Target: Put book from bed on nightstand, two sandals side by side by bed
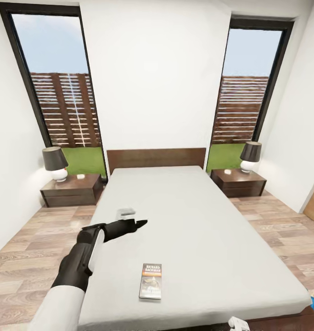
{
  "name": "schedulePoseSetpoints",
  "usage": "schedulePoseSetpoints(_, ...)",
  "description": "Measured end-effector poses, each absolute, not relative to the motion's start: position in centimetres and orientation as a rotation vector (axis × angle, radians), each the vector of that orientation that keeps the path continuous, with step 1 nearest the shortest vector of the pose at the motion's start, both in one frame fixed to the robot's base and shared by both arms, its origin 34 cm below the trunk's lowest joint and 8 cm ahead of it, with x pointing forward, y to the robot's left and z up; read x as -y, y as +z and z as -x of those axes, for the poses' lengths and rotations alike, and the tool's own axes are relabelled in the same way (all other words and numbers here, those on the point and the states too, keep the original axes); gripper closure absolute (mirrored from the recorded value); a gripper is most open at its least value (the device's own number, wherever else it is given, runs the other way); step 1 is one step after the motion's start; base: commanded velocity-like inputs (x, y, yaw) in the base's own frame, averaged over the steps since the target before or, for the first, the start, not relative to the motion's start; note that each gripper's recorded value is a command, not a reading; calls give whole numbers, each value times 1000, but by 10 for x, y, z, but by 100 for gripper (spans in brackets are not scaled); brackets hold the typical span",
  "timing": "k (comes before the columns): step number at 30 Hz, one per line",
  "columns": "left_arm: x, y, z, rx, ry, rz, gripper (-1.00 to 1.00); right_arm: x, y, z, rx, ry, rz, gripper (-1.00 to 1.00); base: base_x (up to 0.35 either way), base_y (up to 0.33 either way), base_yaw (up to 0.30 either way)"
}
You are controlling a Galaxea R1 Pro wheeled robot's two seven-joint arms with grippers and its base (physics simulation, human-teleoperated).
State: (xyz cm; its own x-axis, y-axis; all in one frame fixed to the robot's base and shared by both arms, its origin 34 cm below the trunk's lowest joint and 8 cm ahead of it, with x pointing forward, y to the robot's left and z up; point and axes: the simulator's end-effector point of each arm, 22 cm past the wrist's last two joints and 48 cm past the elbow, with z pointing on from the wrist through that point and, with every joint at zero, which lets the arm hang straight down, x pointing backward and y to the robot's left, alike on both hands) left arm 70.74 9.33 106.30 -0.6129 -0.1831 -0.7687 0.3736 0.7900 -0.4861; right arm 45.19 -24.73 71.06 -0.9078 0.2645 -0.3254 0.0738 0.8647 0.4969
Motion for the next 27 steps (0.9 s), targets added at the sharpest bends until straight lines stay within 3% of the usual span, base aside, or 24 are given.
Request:
schedulePoseSetpoints(4, -108, 1072, -749, -2129, -652, 5, -100, 248, 709, -452, -2648, 682, -247, -100, 0, 0, 0)
schedulePoseSetpoints(12, -115, 1095, -804, -2201, -609, 232, -100, 248, 705, -448, -2658, 682, -251, -100, 0, 0, 0)
schedulePoseSetpoints(27, -119, 1020, -815, -2223, -419, 295, -100, 247, 698, -442, -2678, 686, -259, -100, 0, 0, 0)
